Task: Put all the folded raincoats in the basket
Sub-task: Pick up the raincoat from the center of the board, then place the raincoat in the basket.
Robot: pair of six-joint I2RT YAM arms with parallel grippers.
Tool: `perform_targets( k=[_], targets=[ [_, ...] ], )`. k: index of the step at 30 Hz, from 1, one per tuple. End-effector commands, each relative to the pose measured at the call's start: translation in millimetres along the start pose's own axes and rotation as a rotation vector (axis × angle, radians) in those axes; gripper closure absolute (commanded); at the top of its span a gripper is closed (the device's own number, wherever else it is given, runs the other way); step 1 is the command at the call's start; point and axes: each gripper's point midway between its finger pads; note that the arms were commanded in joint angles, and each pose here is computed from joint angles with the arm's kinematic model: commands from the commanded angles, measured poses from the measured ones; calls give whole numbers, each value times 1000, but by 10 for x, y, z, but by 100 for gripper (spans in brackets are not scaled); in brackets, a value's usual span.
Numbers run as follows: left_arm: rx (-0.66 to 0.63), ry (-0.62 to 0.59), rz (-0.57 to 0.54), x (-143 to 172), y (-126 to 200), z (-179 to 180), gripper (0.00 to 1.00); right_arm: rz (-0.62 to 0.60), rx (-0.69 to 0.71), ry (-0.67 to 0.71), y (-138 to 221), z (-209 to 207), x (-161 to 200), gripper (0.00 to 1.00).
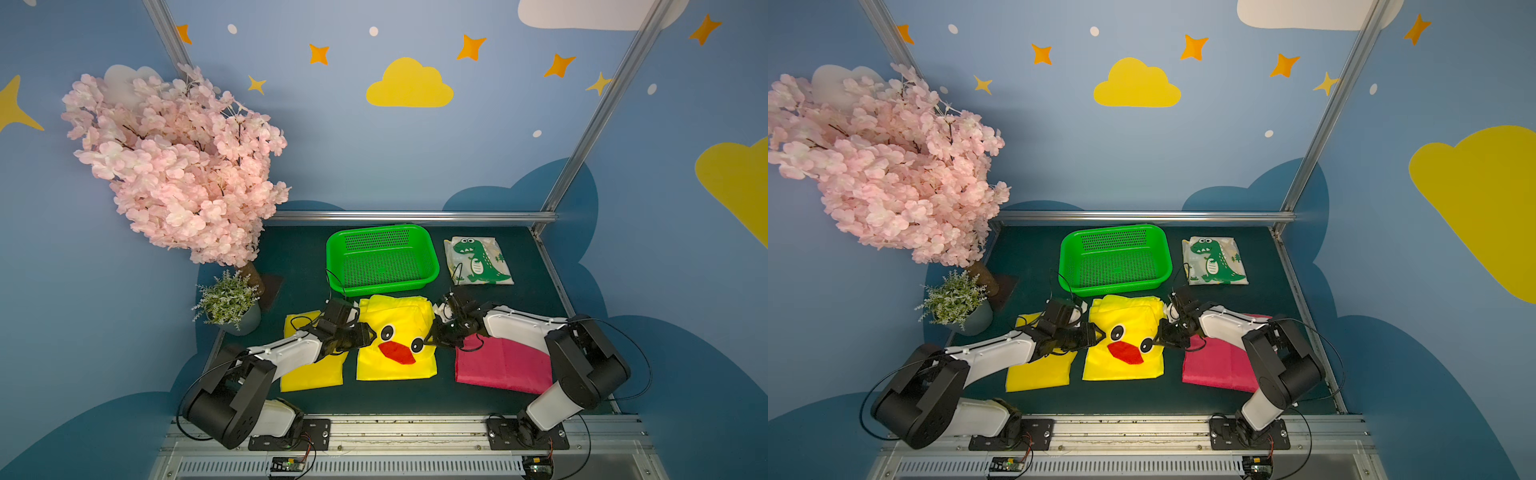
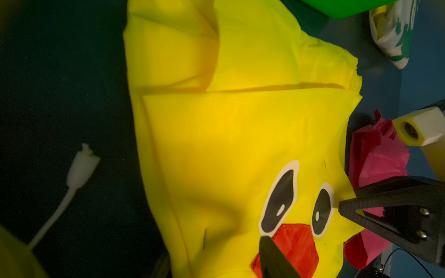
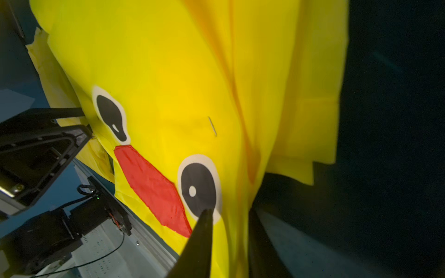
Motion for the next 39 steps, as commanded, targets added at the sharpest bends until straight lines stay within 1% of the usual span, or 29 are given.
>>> perform_targets(
  k=[1, 6, 7, 12, 18, 21, 23, 26, 28, 30, 32, 35, 39],
  targets=[
    [17, 23, 88, 249, -42, 17, 58, 25, -15, 15, -40, 12, 55, 100],
    [48, 17, 106, 298, -21, -77, 96, 34, -30, 14, 31, 32, 147, 100],
    [53, 14, 112, 316, -5, -104, 98, 32, -30, 14, 63, 34, 171, 100],
    [79, 1, 122, 424, 144, -249, 98, 17, -39, 27, 282, 82, 318, 100],
    [124, 8, 95, 524, 447, -412, 98, -12, -56, 33, 629, 135, 541, 100],
    [151, 4, 52, 518, 640, -508, 98, -41, -69, 41, 841, 174, 637, 100],
    [161, 7, 5, 458, 778, -557, 98, -68, -79, 40, 971, 204, 665, 100],
    [162, 9, -93, 287, 942, -609, 98, -125, -105, 48, 1137, 309, 622, 100],
    [151, 5, -171, 107, 1051, -649, 98, -189, -132, 80, 1252, 432, 513, 100],
    [129, -3, -216, -79, 1136, -680, 98, -257, -154, 112, 1375, 580, 371, 100],
    [112, -7, -236, -287, 1191, -719, 98, -298, -172, 139, 1495, 739, 217, 100],
    [97, 14, -260, -671, 1221, -713, 98, -325, -188, 187, 1608, 1013, -51, 100],
    [106, 51, -295, -1263, 1237, -615, 98, -351, -209, 232, 1654, 1350, -483, 100]
  ],
)
Point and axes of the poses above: each gripper's point midway between its finger pads, its own y axis back along the fingers, its own z axis along the line the jaws close on, x = y × z, and after that the axes turned 8 degrees about -y, right-handed
